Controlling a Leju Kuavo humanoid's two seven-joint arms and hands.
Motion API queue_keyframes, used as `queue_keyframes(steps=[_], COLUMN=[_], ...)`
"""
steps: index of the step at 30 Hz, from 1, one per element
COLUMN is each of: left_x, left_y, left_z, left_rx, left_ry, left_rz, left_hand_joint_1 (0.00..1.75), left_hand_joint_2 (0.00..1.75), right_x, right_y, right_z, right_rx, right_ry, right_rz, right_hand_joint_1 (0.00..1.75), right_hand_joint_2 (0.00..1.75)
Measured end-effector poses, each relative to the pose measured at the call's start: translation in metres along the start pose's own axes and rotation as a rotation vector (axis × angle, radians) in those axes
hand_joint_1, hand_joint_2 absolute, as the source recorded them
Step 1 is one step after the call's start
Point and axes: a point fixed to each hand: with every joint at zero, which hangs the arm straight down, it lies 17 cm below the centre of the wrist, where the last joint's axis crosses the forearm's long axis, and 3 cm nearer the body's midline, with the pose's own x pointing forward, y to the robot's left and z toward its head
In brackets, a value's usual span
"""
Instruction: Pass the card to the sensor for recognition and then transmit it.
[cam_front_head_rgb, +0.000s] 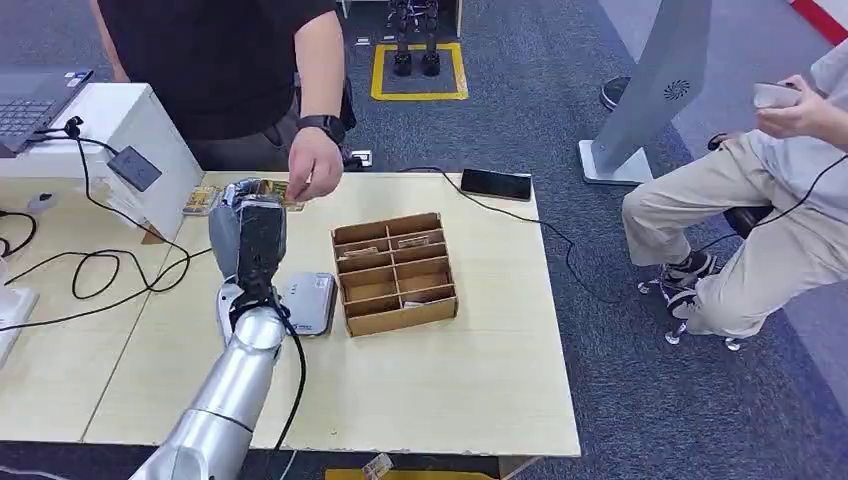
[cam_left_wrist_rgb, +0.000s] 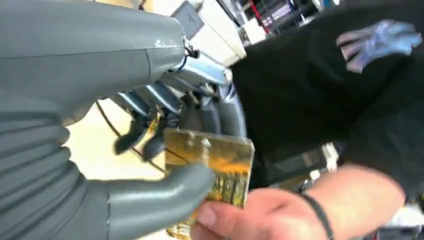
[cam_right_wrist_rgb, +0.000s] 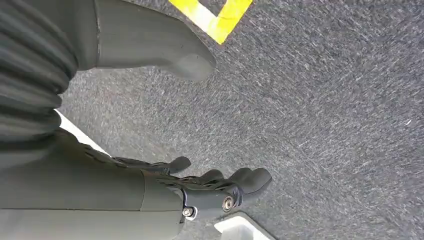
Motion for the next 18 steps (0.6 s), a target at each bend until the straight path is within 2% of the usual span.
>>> queue_keyframes(steps=[5,12,13,18], left_x=[-0.003,-0.02,-0.021,-0.019], left_y=[0.012,0.022,0.022,0.032], left_z=[0.002,0.014,0.015,0.024], left_rx=[0.039,0.072,0.075,0.116], left_ry=[-0.022,0.015,0.017,0.006], left_rz=[0.02,0.031,0.032,0.071], left_hand_joint_1=[0.0,0.0,0.0,0.0], left_hand_joint_2=[1.75,1.75,0.0,0.0], right_x=[0.0,-0.001,-0.001,-0.003], right_y=[0.0,0.0,0.0,-0.001], right_z=[0.0,0.0,0.0,0.0], right_rx=[-0.001,-0.004,-0.004,-0.009], right_ry=[0.005,0.011,0.011,0.022], right_rz=[-0.007,-0.014,-0.014,-0.023], right_hand_joint_1=[0.0,0.0,0.0,0.0], right_hand_joint_2=[1.75,1.75,1.75,1.75])
